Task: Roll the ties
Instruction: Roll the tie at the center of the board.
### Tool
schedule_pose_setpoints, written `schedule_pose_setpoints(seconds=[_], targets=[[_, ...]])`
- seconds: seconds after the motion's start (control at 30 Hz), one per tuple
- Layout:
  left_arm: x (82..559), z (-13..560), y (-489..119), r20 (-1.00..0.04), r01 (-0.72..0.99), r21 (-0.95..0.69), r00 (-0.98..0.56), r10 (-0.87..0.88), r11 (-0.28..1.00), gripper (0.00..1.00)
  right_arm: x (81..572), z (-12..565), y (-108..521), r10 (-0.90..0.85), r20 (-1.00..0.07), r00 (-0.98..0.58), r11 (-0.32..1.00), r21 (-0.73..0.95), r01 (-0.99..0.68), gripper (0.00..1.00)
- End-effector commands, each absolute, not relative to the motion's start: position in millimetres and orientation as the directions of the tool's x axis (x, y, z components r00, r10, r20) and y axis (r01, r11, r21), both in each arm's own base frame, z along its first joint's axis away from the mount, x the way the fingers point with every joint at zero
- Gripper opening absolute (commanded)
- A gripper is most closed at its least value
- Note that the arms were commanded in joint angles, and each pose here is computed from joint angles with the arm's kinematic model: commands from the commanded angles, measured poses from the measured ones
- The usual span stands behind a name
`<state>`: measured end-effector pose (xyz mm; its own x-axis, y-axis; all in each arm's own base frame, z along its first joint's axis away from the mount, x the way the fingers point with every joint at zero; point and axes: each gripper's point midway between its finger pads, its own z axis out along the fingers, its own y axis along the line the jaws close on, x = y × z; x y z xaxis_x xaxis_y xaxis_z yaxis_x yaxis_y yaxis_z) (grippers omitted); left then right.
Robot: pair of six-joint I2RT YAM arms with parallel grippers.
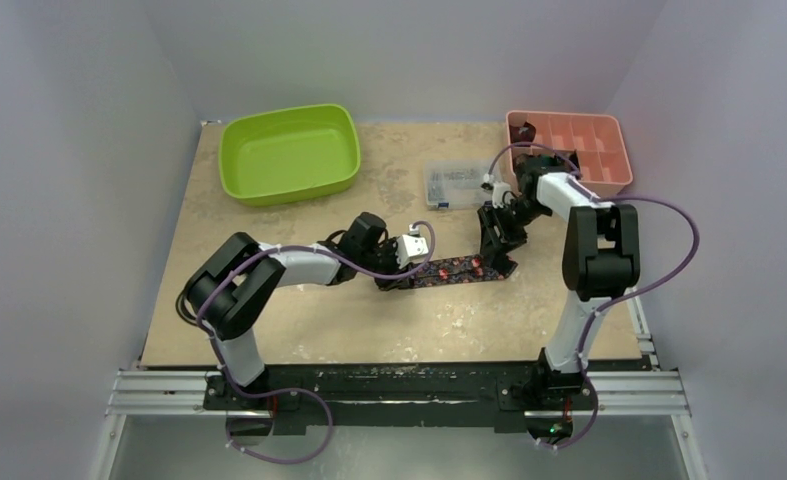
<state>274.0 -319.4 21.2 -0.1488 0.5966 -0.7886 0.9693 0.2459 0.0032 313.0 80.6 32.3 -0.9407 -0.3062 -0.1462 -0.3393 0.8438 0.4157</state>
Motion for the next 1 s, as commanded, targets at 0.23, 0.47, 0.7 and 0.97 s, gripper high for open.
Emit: schedule_pose_setpoints(seconds=[0.23, 0.47, 0.7, 0.97], targets=[[263, -13, -299, -0.689, 0.969, -0.013, -0.187, 0.701, 0.246, 0.13, 324, 98, 132, -0.187, -0.330, -0.925, 0.710, 0.606, -0.359, 0.70], [263, -13, -299, -0.688, 0.970, -0.010, -0.183, 0.702, 0.242, 0.13, 330, 109, 115, -0.191, -0.424, -0.886, 0.769, 0.496, -0.403, 0.61], [262, -15, -300, -0.686, 0.971, -0.021, -0.188, 0.703, 0.239, 0.13, 298, 94, 197, -0.151, -0.277, -0.949, 0.550, 0.774, -0.313, 0.49], [264, -17, -300, -0.684, 0.968, -0.022, -0.197, 0.702, 0.250, 0.14, 293, 79, 249, -0.201, -0.202, -0.959, 0.446, 0.852, -0.273, 0.52]])
